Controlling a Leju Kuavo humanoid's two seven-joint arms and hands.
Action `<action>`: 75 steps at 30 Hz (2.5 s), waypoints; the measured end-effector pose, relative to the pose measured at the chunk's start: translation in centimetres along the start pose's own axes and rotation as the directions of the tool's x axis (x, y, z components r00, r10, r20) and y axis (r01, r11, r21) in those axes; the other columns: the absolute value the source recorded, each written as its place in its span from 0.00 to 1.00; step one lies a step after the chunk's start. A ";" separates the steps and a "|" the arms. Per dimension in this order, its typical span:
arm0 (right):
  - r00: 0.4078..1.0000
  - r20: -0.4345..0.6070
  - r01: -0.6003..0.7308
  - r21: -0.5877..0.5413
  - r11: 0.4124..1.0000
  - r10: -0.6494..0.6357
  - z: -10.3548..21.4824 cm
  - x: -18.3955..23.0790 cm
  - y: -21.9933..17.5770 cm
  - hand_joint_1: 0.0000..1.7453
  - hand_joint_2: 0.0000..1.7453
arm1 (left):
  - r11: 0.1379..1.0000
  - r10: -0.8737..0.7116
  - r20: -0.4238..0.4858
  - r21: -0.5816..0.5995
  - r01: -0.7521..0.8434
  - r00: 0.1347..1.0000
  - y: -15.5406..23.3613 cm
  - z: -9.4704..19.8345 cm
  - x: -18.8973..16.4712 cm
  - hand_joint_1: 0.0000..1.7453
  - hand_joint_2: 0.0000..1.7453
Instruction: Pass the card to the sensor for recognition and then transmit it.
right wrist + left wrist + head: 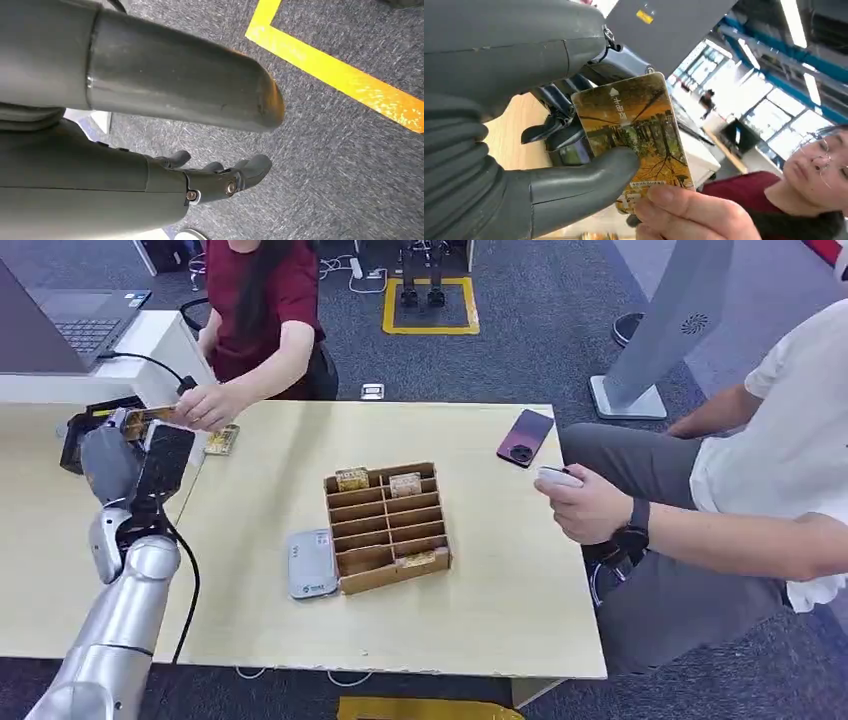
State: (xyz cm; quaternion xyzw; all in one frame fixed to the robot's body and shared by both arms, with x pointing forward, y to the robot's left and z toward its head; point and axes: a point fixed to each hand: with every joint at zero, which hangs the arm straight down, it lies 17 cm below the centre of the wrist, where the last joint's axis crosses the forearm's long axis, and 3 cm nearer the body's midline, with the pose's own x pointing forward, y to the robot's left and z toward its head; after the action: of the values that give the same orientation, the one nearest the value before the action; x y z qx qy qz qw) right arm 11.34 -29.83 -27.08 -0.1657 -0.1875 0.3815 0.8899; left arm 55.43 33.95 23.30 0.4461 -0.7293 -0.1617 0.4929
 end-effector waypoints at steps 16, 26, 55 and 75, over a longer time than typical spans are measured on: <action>1.000 0.007 -0.007 0.002 1.000 0.007 0.1 0.0 0.1 0.00 0.00 | 0.997 -0.049 -0.026 -0.055 0.047 0.998 -2.5 1.2 -1.5 1.00 1.00; 1.000 0.008 -0.012 0.003 1.000 0.012 0.3 -0.7 0.4 0.00 0.00 | 0.992 0.046 -0.018 -0.117 -0.048 0.999 -3.9 1.9 -1.5 0.00 1.00; 0.999 -0.048 0.006 0.000 1.000 -0.006 0.6 -3.2 0.4 0.00 0.00 | 0.933 0.044 0.248 -0.356 0.049 0.968 -5.1 10.0 2.5 0.00 1.00; 0.996 -0.060 0.066 0.004 0.998 -0.065 0.8 -3.1 1.1 0.00 0.00 | 0.805 0.175 0.712 -0.501 0.318 0.680 -8.7 26.1 17.5 0.00 1.00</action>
State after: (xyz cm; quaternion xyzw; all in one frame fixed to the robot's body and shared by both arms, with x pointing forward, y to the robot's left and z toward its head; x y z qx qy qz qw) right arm 8.33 -31.32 -27.52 -0.1679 -0.1650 0.3477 0.9076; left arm 35.09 9.63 15.41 0.1981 -0.7566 -0.5632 0.2666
